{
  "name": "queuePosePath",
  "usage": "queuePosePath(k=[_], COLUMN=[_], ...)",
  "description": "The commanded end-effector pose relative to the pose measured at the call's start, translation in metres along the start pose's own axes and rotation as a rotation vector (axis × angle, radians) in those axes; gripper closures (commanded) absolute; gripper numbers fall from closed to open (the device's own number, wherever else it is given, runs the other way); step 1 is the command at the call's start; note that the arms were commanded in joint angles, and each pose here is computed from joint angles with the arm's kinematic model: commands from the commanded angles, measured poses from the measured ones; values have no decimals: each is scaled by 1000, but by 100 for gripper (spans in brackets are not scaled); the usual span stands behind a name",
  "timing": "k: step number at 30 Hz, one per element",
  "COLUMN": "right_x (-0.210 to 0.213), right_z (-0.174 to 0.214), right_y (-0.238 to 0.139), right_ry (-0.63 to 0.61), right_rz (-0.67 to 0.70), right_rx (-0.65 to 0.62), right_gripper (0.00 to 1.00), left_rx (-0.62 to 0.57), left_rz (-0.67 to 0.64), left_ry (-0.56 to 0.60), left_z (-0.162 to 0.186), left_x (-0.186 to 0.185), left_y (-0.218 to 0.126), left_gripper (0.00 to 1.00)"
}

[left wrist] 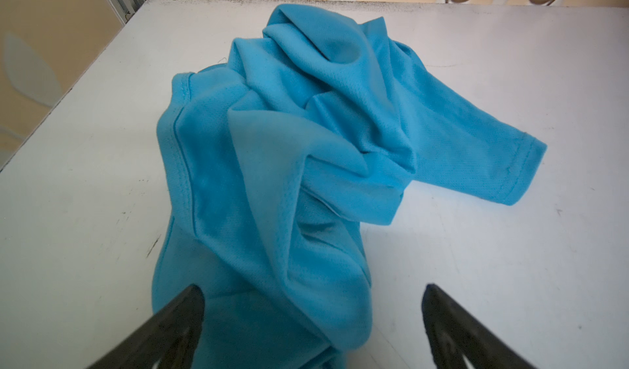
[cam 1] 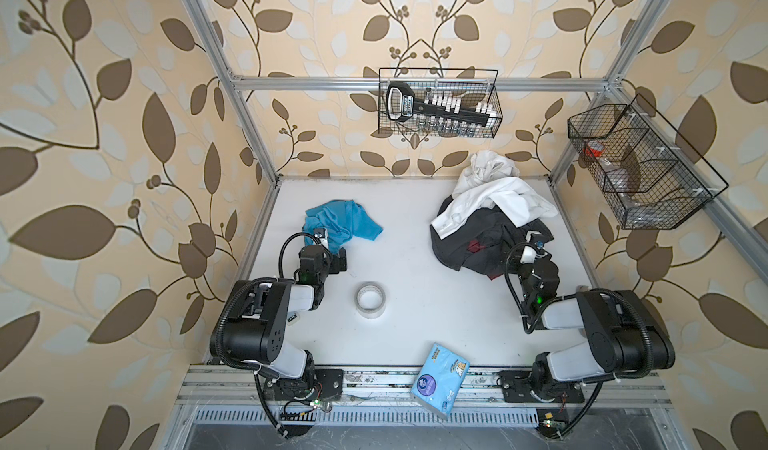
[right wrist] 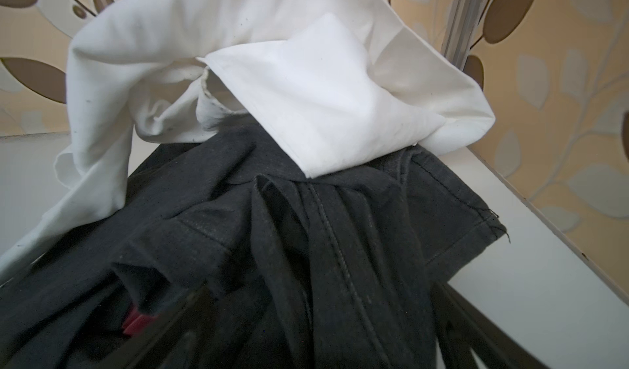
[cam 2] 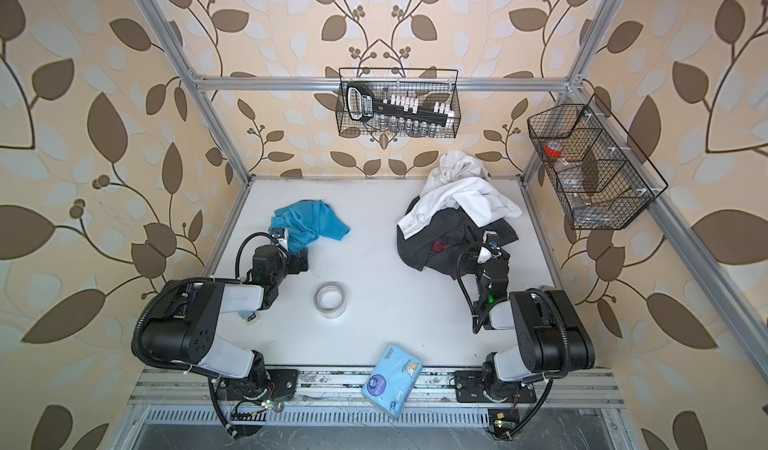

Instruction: Pick out a specific cloth from the pile

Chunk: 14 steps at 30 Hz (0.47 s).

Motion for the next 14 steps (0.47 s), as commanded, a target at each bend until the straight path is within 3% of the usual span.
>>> queuePosePath(k=[1, 14], right_x=[-10, -11], right_z=[-4, -5], right_y=[1, 0], right_ry=[30, 34], right_rz=[60, 69], right_rx=[-22, -26], right_gripper=[0, 0], left_rx=[-43, -43], left_rz=[8, 9], left_ry=[-14, -15], left_z=[-14, -14], left_x=[0, 0], left_y=[-1, -1], left_gripper=[1, 1])
Point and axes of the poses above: each gripper's point midway between its finger pads, its own y axis out along the fingers, its own x axis along the line the jaws close on, z = x × y, the point moved 2 cm from there along -y, back along the fingers, and after that the axes turned 2 degrees about -y, right-handed, at the moved point
